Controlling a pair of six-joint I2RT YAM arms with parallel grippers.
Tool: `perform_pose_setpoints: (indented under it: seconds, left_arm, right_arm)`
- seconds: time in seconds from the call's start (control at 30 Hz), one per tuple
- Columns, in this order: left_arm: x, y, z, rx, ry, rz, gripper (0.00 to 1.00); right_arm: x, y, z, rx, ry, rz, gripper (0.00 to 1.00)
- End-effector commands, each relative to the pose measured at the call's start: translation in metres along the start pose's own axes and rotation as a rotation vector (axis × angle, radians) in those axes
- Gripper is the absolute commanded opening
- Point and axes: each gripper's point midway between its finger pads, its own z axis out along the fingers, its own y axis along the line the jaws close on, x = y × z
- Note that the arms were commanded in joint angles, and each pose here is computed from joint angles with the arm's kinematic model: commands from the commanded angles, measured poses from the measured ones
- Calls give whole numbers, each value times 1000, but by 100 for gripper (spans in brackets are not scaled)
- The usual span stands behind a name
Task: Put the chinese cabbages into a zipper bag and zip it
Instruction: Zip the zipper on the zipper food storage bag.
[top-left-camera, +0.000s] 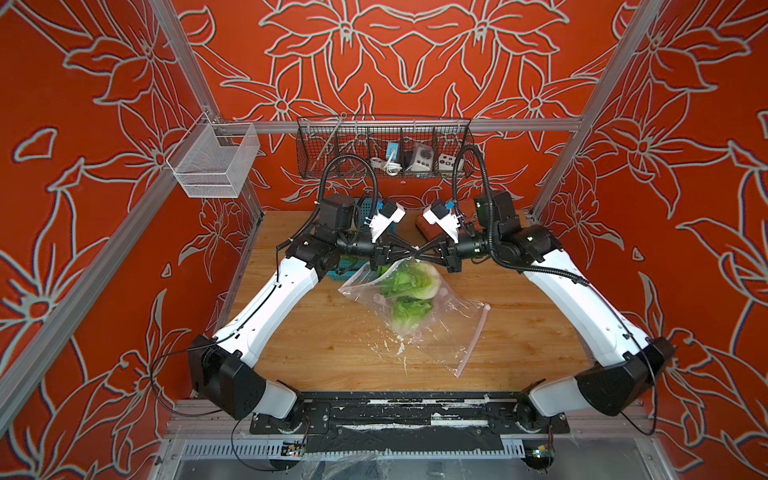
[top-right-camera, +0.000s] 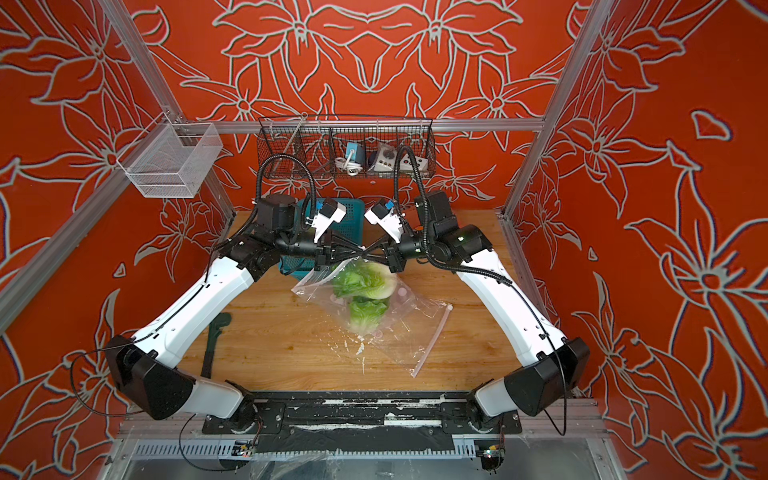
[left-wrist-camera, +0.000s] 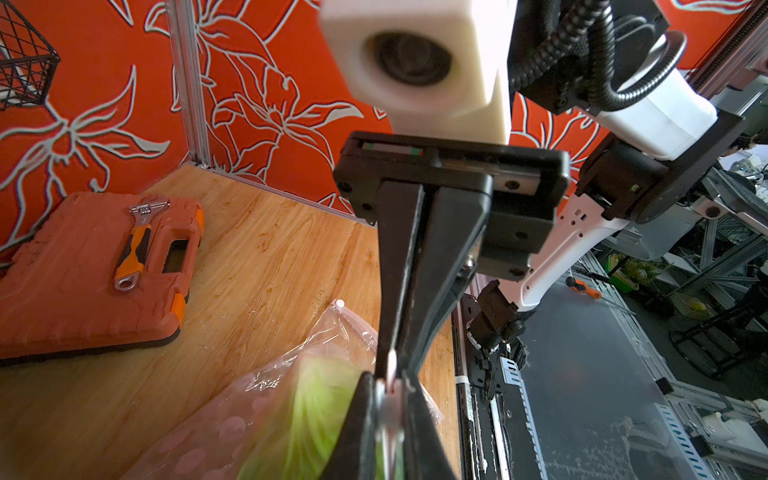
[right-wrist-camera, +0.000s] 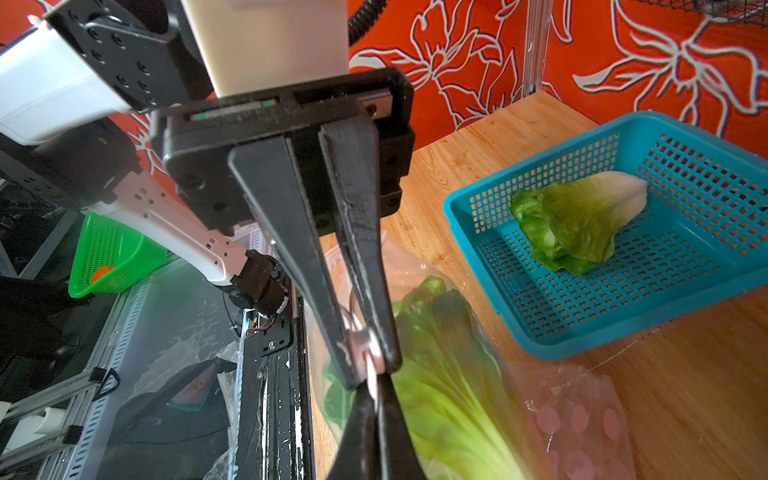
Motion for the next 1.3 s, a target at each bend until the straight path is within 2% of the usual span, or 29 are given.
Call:
perform_pose_setpoints:
  seconds: [0.0, 0.23, 0.63, 0.8, 1.03, 1.27]
  left_arm:
    - [-5, -1, -7, 10, -19, 30, 7]
    - [0, 2, -11, -14, 0, 30, 5]
    - [10, 12, -31, -94, 0, 4, 6]
    - [21, 24, -39, -173, 11, -18, 6]
    - [37, 55, -61, -330, 1, -87, 6]
    - [55, 81, -80, -468, 4, -143, 6]
  right_arm:
    - [-5, -1, -6, 13, -47, -11, 0]
    - [-16, -10, -19, 51, -129, 14, 0]
    - [-24, -20, -32, 102, -172, 38, 0]
    - [-20, -51, -42, 235, -181, 119, 0]
    - [3, -110, -64, 514, -159, 267, 0]
    - [7, -138, -88, 635, -199, 356, 0]
